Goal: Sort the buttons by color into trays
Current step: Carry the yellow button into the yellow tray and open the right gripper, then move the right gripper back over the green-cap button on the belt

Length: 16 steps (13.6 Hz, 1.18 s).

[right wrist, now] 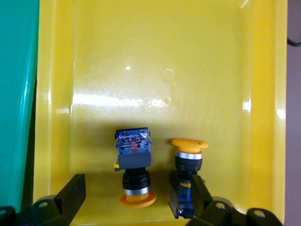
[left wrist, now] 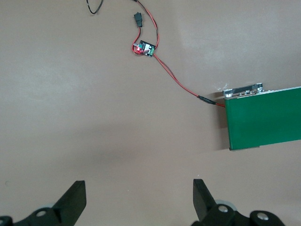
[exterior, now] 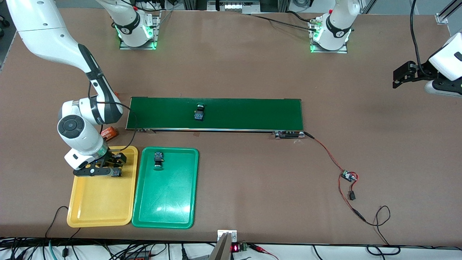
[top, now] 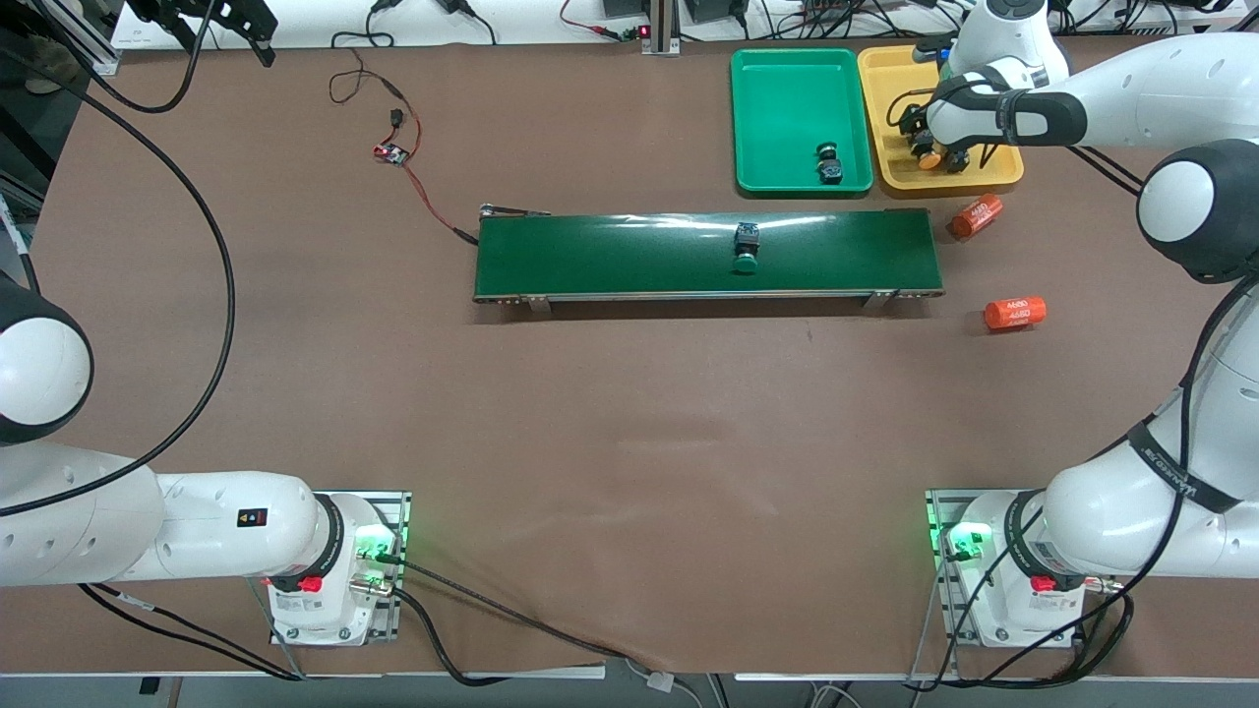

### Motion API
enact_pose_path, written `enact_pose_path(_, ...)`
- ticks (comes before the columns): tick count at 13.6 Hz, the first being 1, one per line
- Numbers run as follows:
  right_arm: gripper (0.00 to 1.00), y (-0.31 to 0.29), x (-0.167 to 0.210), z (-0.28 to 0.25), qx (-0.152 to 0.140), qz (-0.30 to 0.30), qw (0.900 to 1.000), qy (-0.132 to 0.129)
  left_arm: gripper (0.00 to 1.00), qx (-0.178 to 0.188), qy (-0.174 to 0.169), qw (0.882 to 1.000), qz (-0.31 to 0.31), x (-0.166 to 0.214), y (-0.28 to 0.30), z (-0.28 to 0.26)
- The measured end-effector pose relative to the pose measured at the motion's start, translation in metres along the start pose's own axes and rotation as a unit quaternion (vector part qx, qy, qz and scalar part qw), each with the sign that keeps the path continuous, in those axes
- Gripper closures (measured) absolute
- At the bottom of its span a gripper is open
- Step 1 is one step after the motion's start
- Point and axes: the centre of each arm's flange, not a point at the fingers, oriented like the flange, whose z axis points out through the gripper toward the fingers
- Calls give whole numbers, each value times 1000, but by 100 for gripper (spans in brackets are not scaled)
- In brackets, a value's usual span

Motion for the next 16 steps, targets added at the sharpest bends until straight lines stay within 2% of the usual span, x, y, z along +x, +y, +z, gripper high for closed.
enact_pose_path(2,0,0,0,-17,-6,1,1000,-6,0,0,0,1000,0,0,0,0)
enact_pose_path(4,0,-14,-7,-46,-4,19,999,-31,0,0,-1,1000,0,0,0,0)
enact_pose_path(7,0,-56,-22,-113,32,60,994,-88,0,0,-2,1000,0,-1,0,0)
enact_pose_path(9,0,-78,-36,-157,49,81,989,-117,0,0,-3,1000,0,-1,0,0)
enact_pose_path(13,0,-125,-70,-198,60,79,988,-119,0,0,-3,1000,0,-1,0,0)
enact_pose_path(16,0,-159,-109,-200,70,79,990,-93,0,0,-3,1000,0,-1,0,0)
